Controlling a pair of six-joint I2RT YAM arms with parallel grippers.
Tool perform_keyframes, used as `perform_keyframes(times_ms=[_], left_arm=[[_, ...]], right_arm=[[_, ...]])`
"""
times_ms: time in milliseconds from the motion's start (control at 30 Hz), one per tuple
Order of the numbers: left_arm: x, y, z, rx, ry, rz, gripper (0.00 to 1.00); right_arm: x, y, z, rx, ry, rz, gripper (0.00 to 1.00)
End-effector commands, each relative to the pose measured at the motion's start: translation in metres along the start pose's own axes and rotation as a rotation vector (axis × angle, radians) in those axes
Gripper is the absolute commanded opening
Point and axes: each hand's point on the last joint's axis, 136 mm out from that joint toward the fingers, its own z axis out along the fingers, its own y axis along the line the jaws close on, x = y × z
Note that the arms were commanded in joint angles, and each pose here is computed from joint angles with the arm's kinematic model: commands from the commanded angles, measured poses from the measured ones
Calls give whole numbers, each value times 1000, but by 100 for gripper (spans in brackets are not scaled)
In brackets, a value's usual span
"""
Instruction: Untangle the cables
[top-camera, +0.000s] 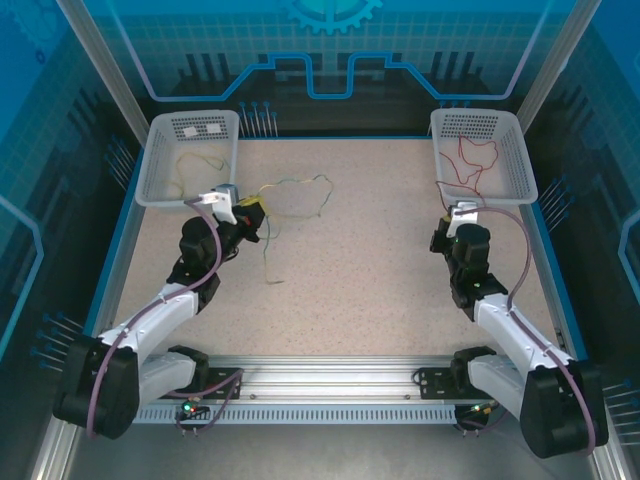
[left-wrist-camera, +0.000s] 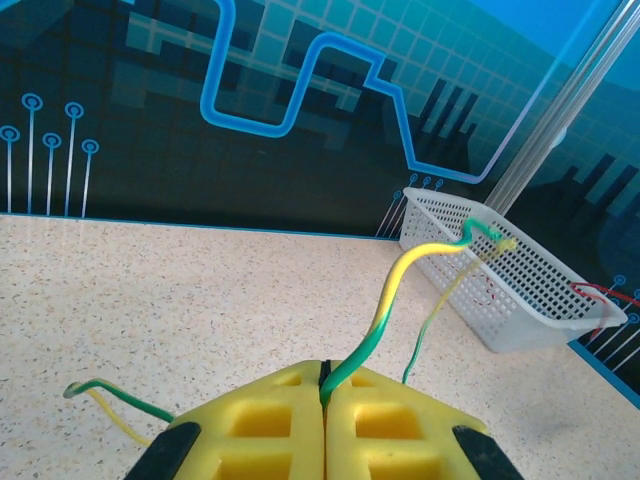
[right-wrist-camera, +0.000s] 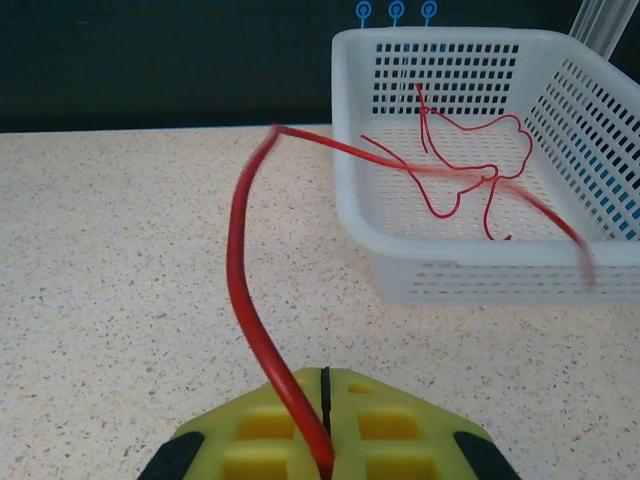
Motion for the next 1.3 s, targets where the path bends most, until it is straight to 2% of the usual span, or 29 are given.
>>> perform_keyframes(times_ms=[0,200,433,633,833,1033,1267], left_arm=[[-6,-12,0,68,-13,-14,0],[-10,-31,4,176,-6,-33,0],[-3,-37,12,219,37,-67,0],[12,-40,21,230,72,-74,0],[21,-57,32,278,96,-87,0],[26,-80,34,321,118,-72,0],[24,-90,25,326,116,-46,0]], right_arm=[[-22,3,-5,-21,-50,39,0],[-35,21,-15,-115,-92,22,0],[-66,51,-53,-281,-256,-53,0],[-97,29,-57,-167,-279,7,0],[-131,-22,-22,-2,-211,135,0],[-156,-68,25,69,-194,231,0],[-150,-114,99,130,-88,310,0]])
